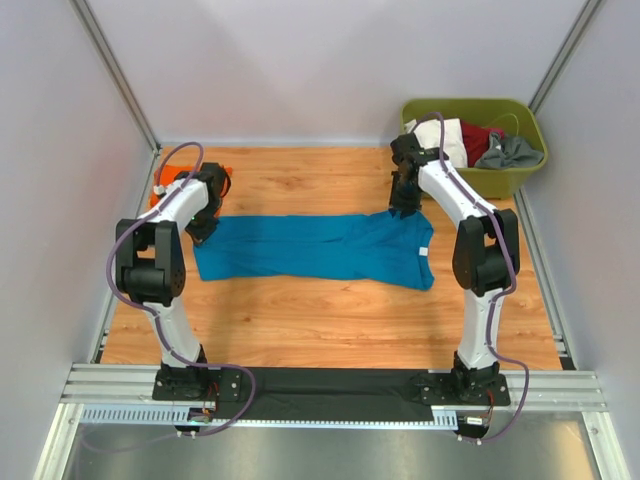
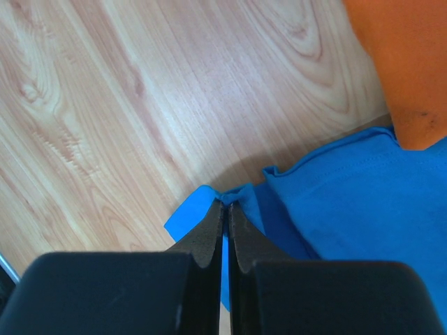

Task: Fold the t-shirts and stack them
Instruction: Fold the tshirt

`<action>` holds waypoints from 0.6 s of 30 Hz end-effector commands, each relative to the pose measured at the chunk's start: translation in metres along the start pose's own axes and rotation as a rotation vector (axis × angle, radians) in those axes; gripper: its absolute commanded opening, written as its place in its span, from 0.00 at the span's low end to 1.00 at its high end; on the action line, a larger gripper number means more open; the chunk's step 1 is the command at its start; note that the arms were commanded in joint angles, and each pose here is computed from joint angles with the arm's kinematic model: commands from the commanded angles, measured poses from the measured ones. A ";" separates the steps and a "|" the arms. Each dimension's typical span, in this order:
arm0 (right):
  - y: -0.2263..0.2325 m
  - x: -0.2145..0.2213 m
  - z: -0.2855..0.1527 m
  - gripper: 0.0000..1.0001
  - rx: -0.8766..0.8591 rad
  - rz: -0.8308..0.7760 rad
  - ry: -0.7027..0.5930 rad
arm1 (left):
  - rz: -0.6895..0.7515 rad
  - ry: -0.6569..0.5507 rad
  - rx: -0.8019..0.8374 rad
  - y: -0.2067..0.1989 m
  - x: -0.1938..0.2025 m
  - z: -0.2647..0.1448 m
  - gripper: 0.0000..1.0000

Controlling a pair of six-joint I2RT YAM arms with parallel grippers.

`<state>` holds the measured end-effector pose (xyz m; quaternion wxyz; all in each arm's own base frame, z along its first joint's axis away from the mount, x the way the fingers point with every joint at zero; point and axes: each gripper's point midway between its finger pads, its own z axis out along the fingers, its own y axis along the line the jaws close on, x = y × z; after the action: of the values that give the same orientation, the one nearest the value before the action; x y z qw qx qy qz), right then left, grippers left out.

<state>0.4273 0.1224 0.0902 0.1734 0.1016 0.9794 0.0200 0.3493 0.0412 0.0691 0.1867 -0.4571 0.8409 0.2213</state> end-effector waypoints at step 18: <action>-0.043 0.080 -0.074 0.78 -0.039 -0.021 0.030 | 0.220 0.120 0.397 0.020 0.026 -0.077 0.89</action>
<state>0.3503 0.1091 0.1399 0.1836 0.0786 0.9786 0.0497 0.3326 0.0183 0.1310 0.2416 -0.3655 0.8924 0.1080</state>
